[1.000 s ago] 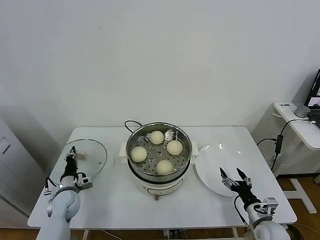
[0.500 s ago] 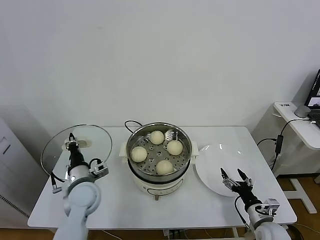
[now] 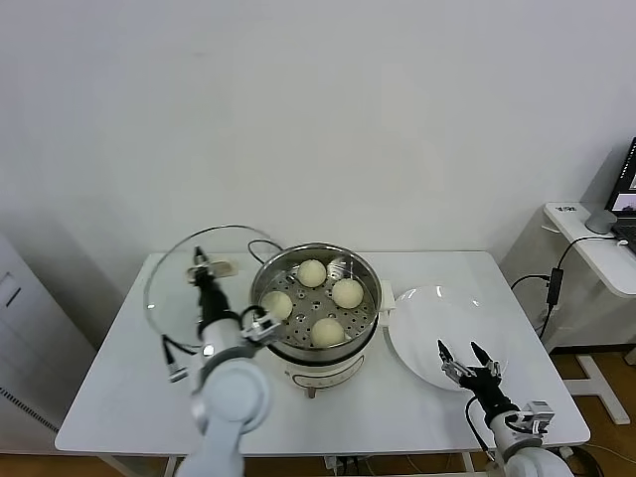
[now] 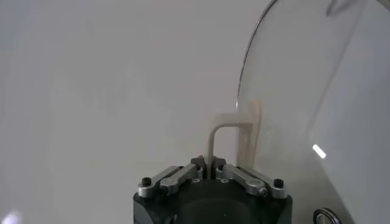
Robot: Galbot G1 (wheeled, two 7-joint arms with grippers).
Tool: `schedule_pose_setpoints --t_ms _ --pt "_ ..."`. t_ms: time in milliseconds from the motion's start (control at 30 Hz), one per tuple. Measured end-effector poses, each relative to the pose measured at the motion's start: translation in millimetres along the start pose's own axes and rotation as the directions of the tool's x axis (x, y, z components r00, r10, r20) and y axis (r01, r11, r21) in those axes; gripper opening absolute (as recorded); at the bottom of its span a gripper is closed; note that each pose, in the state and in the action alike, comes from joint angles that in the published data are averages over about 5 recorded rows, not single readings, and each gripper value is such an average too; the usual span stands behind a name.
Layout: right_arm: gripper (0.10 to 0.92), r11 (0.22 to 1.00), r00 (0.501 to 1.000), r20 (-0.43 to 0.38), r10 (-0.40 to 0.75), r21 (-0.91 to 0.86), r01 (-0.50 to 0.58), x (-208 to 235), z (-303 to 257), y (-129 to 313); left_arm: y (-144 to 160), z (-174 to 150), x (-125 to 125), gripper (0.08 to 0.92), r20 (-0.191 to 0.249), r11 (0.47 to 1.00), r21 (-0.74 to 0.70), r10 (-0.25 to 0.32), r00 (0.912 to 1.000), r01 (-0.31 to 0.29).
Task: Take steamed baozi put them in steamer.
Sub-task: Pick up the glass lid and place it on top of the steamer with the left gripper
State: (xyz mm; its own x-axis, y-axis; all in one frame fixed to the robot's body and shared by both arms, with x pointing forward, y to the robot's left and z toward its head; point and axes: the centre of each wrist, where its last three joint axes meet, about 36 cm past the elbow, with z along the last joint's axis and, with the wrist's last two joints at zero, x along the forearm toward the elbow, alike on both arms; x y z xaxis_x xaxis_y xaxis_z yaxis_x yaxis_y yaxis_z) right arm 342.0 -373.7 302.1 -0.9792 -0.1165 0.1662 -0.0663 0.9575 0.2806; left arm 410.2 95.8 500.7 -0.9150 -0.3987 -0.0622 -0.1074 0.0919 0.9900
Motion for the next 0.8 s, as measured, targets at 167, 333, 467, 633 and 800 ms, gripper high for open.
schedule_pose_setpoints --t_ms 167,333,467,633,800 --pt "0.823 1.0 1.0 -0.003 0.007 0.001 -0.007 5 2 -2 1 -37 13 0.127 0.097 1.0 0.014 0.012 0.9952 -0.014" --pt "0.823 1.0 1.0 -0.007 0.011 0.003 -0.011 6 4 -4 -2 -66 24 0.127 0.19 1.0 0.011 0.024 0.9815 -0.027" --pt "0.823 1.0 1.0 -0.007 0.014 0.003 -0.014 7 4 -3 -7 -83 30 0.127 0.26 0.998 0.019 0.049 0.9644 -0.056" --pt "0.823 1.0 1.0 -0.008 0.017 0.005 -0.017 9 4 -5 -17 -97 31 0.127 0.313 0.995 0.023 0.08 0.9462 -0.092" --pt "0.823 1.0 1.0 -0.007 0.017 0.005 -0.017 9 4 -4 -26 -106 26 0.127 0.33 0.995 0.007 0.09 0.9398 -0.098"
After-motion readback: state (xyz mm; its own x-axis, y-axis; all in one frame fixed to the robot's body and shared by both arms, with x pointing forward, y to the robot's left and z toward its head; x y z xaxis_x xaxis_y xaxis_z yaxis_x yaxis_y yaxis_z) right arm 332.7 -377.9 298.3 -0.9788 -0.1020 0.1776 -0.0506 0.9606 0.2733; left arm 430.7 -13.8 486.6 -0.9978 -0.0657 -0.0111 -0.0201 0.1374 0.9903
